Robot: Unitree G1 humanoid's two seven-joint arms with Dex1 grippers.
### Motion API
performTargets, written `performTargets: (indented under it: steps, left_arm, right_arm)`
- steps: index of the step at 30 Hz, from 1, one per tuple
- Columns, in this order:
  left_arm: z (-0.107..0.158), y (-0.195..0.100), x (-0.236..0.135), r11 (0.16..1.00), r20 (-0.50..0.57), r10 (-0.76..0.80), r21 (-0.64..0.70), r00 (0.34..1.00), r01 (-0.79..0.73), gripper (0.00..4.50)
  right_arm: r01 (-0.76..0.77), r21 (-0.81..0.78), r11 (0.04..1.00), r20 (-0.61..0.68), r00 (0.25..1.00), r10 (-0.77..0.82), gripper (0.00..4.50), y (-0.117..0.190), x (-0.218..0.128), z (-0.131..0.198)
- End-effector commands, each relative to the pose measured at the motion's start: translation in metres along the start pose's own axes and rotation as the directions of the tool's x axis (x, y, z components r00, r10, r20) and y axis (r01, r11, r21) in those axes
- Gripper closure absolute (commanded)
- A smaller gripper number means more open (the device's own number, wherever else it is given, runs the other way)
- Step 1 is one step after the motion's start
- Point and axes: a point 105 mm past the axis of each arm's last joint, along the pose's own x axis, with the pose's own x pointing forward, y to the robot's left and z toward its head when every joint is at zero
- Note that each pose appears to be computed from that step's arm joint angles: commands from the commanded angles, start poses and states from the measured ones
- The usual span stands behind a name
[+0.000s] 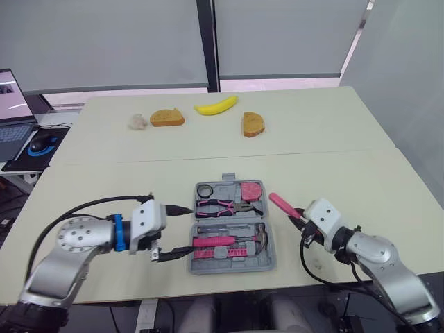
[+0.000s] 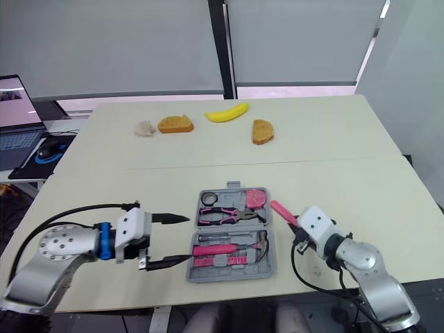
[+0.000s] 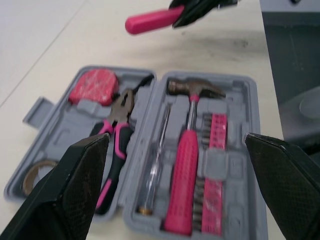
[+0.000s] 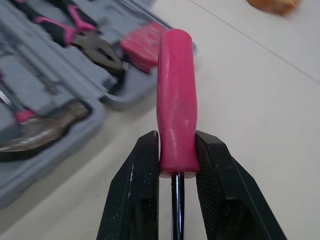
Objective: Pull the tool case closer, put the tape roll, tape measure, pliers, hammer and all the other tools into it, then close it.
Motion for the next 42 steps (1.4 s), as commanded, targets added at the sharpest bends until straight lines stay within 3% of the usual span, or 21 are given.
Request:
performTargets:
  steps: [1, 6, 14, 28, 42]
  left_arm:
    - [0.003, -0.003, -0.013, 0.999, -0.018, -0.022, 0.044, 1.0, 0.022, 0.0]
    - [-0.006, -0.021, -0.019, 0.992, -0.084, -0.102, 0.063, 0.991, 0.108, 0.0]
    - [-0.008, -0.03, -0.016, 0.98, -0.11, -0.161, 0.101, 0.981, 0.172, 0.0]
    - [-0.008, -0.041, -0.017, 0.97, -0.153, -0.206, 0.101, 0.967, 0.222, 0.0]
    - [-0.007, -0.046, -0.015, 0.976, -0.147, -0.189, 0.085, 0.971, 0.203, 0.0]
  right_arm:
    - [-0.197, -0.095, 0.976, 0.017, 0.98, 0.2, 3.79, 0.022, -0.001, 0.028]
    - [-0.457, -0.129, 0.88, -0.103, 0.889, 0.447, 3.79, 0.054, 0.003, 0.03]
    - [-0.619, -0.138, 0.774, -0.179, 0.784, 0.595, 3.79, 0.086, 0.027, 0.028]
    - [-0.671, -0.107, 0.734, -0.187, 0.739, 0.648, 3.79, 0.115, 0.061, 0.032]
    - [-0.663, -0.078, 0.745, -0.177, 0.744, 0.644, 3.79, 0.115, 0.071, 0.039]
